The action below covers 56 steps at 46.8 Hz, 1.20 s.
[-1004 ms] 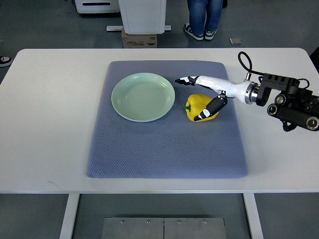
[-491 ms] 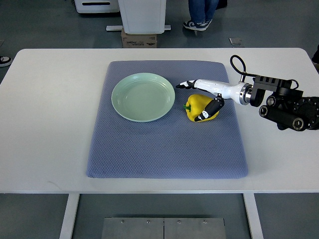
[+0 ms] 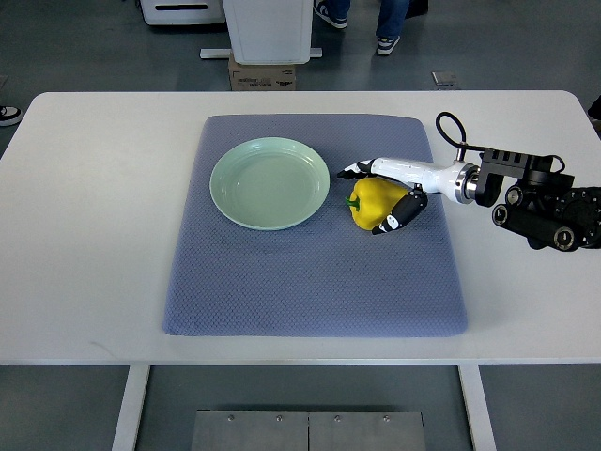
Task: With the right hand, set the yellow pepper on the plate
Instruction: 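Lower the right hand and close its fingers around the yellow pepper, then lift the pepper and carry it with the right hand onto the plate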
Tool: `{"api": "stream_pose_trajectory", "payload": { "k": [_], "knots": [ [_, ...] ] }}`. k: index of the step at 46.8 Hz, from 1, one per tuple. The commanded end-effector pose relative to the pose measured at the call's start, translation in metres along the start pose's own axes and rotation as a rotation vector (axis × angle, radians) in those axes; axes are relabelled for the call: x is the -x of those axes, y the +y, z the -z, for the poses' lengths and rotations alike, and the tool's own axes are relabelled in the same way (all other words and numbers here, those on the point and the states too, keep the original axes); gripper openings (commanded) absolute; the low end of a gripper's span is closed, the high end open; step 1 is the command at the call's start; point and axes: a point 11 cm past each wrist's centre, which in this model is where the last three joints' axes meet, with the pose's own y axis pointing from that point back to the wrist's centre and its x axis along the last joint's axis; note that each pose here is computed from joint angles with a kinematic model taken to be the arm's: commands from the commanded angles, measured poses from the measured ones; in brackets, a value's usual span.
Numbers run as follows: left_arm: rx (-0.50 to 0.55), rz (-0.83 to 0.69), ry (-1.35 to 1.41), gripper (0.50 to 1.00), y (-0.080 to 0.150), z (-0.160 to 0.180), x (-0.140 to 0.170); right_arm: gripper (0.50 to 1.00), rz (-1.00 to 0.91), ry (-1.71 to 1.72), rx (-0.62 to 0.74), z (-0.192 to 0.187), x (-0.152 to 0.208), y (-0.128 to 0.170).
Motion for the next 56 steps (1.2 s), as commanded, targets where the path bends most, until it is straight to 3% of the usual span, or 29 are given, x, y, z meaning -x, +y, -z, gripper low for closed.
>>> {"api": "stream_pose_trajectory", "payload": {
  "k": [1, 16, 26, 37, 42, 56],
  "knots": [
    [0.000, 0.000, 0.000, 1.000, 0.000, 0.000, 0.000, 0.883, -0.002, -0.001, 0.007, -0.003, 0.000, 0.001],
    [0.000, 0.000, 0.000, 1.000, 0.000, 0.000, 0.000, 0.859, 0.003, 0.009, 0.022, -0.011, 0.001, 0.005],
    [0.000, 0.000, 0.000, 1.000, 0.000, 0.000, 0.000, 0.795, 0.012, 0.017, 0.028, -0.014, 0.003, 0.006],
    [0.000, 0.000, 0.000, 1.000, 0.000, 0.000, 0.000, 0.634, 0.005, 0.017, 0.033, -0.017, 0.001, 0.007],
    [0.000, 0.000, 0.000, 1.000, 0.000, 0.000, 0.000, 0.500, 0.000, 0.017, 0.034, -0.017, -0.001, 0.008],
    [0.000, 0.000, 0.000, 1.000, 0.000, 0.000, 0.000, 0.500, -0.048, -0.001, 0.007, -0.005, -0.023, 0.007]
  ]
}}
